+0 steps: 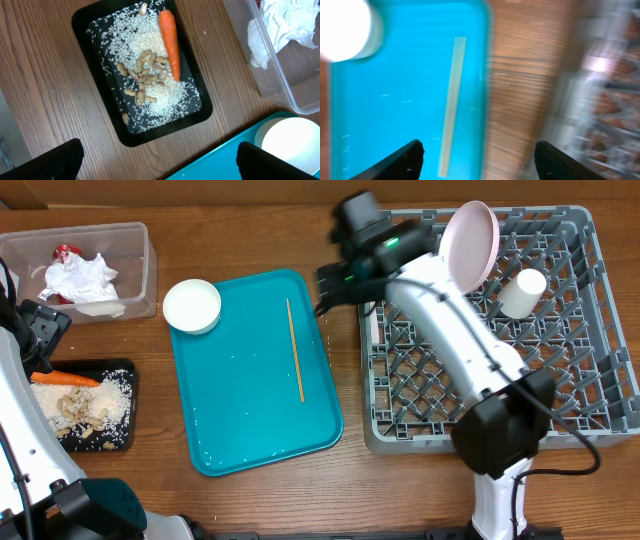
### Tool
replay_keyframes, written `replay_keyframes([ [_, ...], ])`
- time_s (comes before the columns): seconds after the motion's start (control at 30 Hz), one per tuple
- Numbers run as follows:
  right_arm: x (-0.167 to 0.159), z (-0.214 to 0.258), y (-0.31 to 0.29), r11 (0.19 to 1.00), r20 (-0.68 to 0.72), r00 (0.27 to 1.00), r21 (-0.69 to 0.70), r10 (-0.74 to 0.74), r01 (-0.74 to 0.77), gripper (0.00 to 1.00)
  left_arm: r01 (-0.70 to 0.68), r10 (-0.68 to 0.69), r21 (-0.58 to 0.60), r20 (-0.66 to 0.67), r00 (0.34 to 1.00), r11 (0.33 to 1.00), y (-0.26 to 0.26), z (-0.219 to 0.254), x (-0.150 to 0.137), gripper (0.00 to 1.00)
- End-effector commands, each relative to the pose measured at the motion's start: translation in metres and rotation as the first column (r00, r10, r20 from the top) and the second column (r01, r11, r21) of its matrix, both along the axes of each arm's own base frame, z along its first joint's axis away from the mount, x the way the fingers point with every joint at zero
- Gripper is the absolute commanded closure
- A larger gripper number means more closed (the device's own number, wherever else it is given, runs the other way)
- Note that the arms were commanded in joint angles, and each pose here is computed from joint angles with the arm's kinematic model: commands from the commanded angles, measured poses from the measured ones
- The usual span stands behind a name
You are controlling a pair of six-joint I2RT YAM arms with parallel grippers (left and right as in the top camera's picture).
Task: Sort waste into correct bins and load items into the dishwasher rack
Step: 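Return the right gripper to the tray and grasp the wooden chopstick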
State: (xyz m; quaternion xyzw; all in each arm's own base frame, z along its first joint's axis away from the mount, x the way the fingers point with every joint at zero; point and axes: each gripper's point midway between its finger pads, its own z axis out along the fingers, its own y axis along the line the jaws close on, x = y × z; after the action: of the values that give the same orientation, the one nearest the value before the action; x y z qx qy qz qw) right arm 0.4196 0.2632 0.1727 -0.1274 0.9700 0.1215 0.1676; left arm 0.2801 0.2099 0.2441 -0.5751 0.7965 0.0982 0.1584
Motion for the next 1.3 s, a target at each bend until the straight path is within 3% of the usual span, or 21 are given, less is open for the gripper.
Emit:
replay_keyframes([
  [0.0,-0.017,-0.019,0.037,1.000,-0.023,1.000,0.014,0.012,-0.011,0.30,-0.018,0.019,0.010,-0.015,1.000,1.000,0.002,-0.002,-0.003,0.00],
  [0.2,-0.035,-0.090,0.070,0.999,-0.109,0.994,-0.028,0.020,-0.023,0.45,-0.018,0.019,0.010,-0.015,1.000,1.000,0.002,-0.002,-0.003,0.00],
  [0.4,-0.040,-0.137,0.072,0.995,-0.152,0.988,-0.099,0.012,-0.027,0.47,-0.019,0.019,0.010,-0.015,1.000,1.000,0.002,-0.002,-0.003,0.00],
  [0.83,-0.058,-0.183,0.082,0.985,-0.203,0.979,-0.157,0.033,-0.065,0.53,-0.018,0.019,0.010,-0.015,1.000,1.000,0.002,-0.002,-0.003,0.00],
  [1.03,-0.066,-0.205,0.077,0.961,-0.167,0.986,-0.275,-0.012,-0.035,0.60,-0.019,0.019,0.010,-0.015,1.000,1.000,0.002,-0.002,-0.003,0.00],
  [1.1,-0.068,-0.212,0.074,0.955,-0.170,0.985,-0.295,-0.033,-0.019,0.65,-0.018,0.019,0.010,-0.015,1.000,1.000,0.002,-0.002,-0.003,0.00],
  [1.23,-0.069,-0.216,0.072,0.954,-0.180,0.983,-0.299,-0.035,-0.020,0.94,-0.018,0.019,0.010,-0.015,1.000,1.000,0.002,-0.002,-0.003,0.00],
  [1.27,-0.069,-0.215,0.072,0.955,-0.181,0.983,-0.297,-0.036,-0.020,0.96,-0.018,0.019,0.010,-0.015,1.000,1.000,0.002,-0.002,-0.003,0.00],
])
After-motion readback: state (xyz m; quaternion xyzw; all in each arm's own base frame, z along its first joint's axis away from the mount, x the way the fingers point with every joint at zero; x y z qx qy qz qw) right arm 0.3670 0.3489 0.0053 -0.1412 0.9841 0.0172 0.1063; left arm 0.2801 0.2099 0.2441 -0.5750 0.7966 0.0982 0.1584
